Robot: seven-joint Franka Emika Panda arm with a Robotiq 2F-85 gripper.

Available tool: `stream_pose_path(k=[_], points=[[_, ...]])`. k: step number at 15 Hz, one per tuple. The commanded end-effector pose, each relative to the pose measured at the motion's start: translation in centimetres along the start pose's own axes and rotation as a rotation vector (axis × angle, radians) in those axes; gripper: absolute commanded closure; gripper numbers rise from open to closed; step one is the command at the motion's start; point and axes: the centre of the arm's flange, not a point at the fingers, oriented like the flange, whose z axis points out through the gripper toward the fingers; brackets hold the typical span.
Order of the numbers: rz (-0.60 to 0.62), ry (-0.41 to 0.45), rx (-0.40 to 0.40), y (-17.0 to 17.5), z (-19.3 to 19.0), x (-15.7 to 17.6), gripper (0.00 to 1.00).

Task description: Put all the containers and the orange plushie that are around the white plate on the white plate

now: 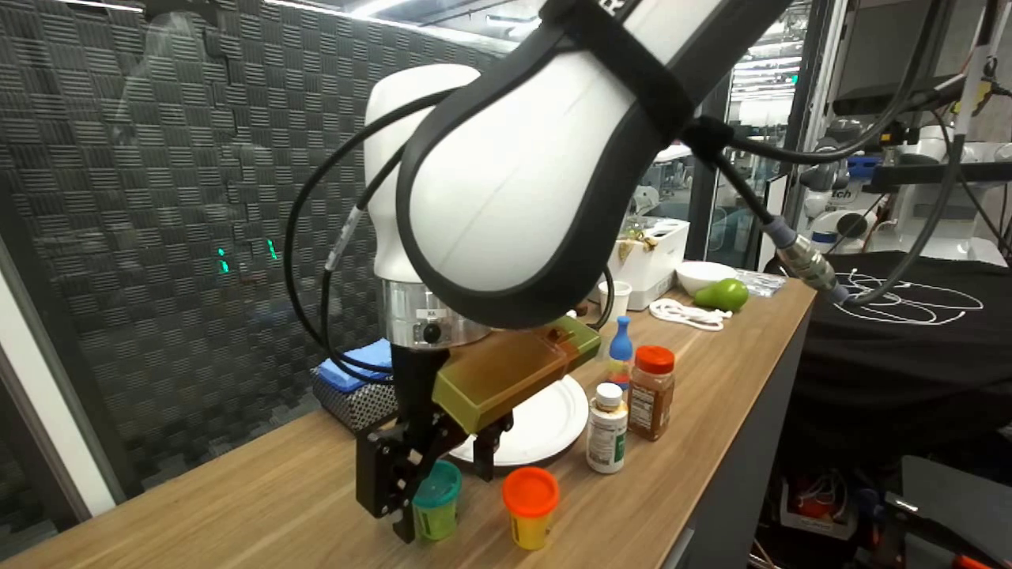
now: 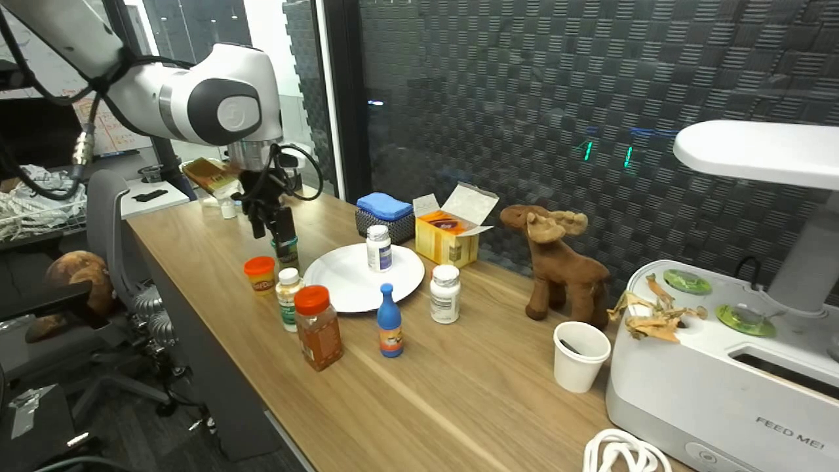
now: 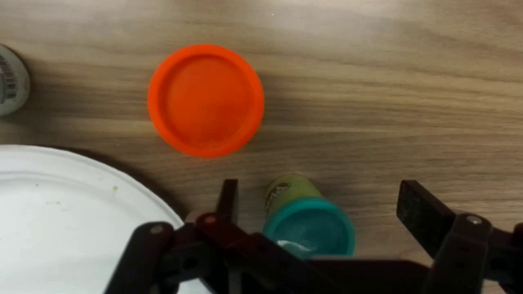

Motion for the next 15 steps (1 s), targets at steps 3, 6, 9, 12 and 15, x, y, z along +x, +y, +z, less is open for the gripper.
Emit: stream_pose_path(k=[3,6,9,12,15], points=[[-0.014,0.082,0.010,0.1,-0.5,1.6,0.25],[-0.020,0.097,0.014,0.0,-0.8,1.7,0.51],[-0.028,0.117,0.010,-0.1,-1.3,1.7,0.72],[-0.034,0.156,0.003,-0.4,-3.3,2.5,0.72],[-0.040,0.213,-0.021,0.1,-6.0,4.2,0.72]])
